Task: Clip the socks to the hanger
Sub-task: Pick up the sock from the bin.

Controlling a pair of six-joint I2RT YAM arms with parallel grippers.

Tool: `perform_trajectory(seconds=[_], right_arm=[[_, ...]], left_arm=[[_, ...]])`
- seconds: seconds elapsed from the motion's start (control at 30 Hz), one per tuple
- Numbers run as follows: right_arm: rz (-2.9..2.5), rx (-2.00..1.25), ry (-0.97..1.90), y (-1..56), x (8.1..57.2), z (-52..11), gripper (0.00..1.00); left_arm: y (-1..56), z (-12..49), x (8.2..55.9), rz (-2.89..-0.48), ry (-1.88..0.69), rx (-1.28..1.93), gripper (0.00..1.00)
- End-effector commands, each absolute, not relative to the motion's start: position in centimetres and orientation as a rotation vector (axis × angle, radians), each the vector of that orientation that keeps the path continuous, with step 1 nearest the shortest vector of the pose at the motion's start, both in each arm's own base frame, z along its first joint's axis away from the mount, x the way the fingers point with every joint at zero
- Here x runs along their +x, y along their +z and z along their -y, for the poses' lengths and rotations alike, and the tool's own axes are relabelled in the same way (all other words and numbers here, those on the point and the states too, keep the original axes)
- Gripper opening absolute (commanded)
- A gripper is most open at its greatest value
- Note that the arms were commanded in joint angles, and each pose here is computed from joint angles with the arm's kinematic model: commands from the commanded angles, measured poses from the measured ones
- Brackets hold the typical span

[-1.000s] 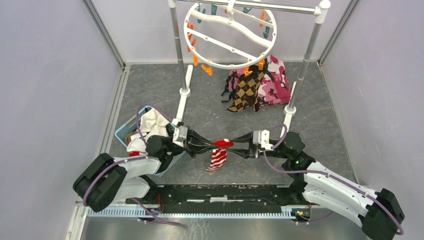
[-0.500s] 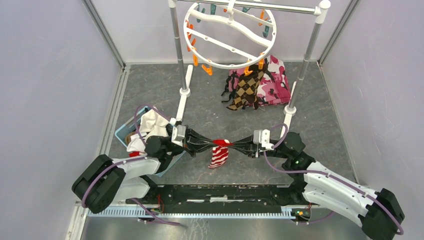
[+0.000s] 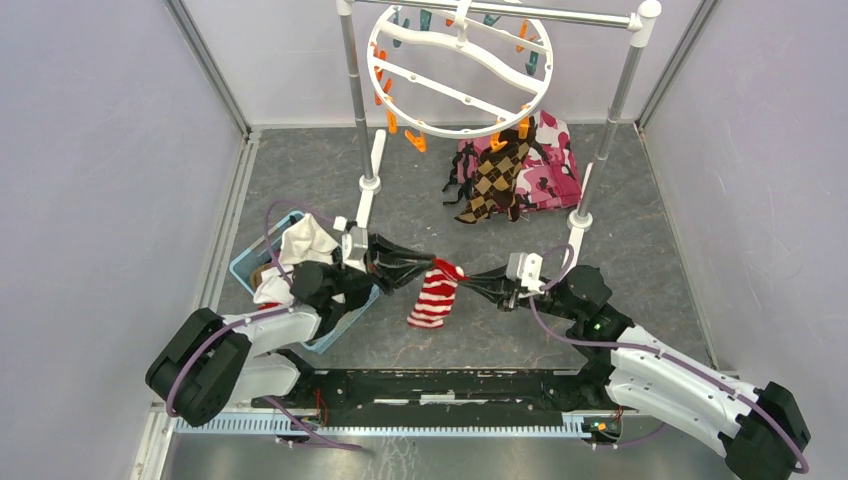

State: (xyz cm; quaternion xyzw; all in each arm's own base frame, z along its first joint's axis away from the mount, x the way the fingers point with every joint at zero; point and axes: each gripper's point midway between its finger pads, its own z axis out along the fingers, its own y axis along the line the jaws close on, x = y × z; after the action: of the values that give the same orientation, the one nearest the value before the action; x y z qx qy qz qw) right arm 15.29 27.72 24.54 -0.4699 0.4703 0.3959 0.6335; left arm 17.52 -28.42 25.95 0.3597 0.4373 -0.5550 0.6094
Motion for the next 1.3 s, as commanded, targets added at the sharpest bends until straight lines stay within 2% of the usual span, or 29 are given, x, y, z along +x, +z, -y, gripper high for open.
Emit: perform_trajectory(seconds=[0.0, 0.07, 0.2, 0.37, 0.53, 0.67, 1.03, 1.27], right_arm=[[-1.153, -0.975, 0.831, 25.1, 17.3, -27.1, 0.00], [-1.163, -0.964, 0.832, 25.0, 17.5, -27.1, 0.00], [-1.168, -0.933, 0.821, 25.4, 17.9, -26.9, 0.00], [-1.224, -0.857, 0.731, 25.4, 19.6, -25.7, 0.00], [-1.262, -0.813, 0.681, 25.1, 20.5, -25.0, 0.00], [-1.279, -0.797, 0.673, 24.7, 20.9, -24.9, 0.00], [-1.289, -0.780, 0.657, 24.5, 21.3, -24.8, 0.00], [-1.297, -0.765, 0.653, 24.0, 21.4, -24.6, 0.00]], left_arm=[[27.5, 27.9, 20.9, -1.110, -1.282, 0.682, 0.27], [27.2, 28.1, 21.0, -1.130, -1.302, 0.689, 0.34], [26.6, 28.8, 20.5, -1.142, -1.362, 0.740, 0.39], [27.0, 27.8, 21.7, -1.167, -1.397, 0.648, 0.55], [27.6, 26.3, 24.9, -1.294, -1.408, 0.463, 0.77], [28.2, 25.6, 26.7, -1.355, -1.384, 0.340, 0.98], [31.5, 23.2, 30.0, -1.415, -1.225, 0.086, 1.00], [32.5, 23.8, 30.6, -1.506, -1.031, 0.016, 0.95]])
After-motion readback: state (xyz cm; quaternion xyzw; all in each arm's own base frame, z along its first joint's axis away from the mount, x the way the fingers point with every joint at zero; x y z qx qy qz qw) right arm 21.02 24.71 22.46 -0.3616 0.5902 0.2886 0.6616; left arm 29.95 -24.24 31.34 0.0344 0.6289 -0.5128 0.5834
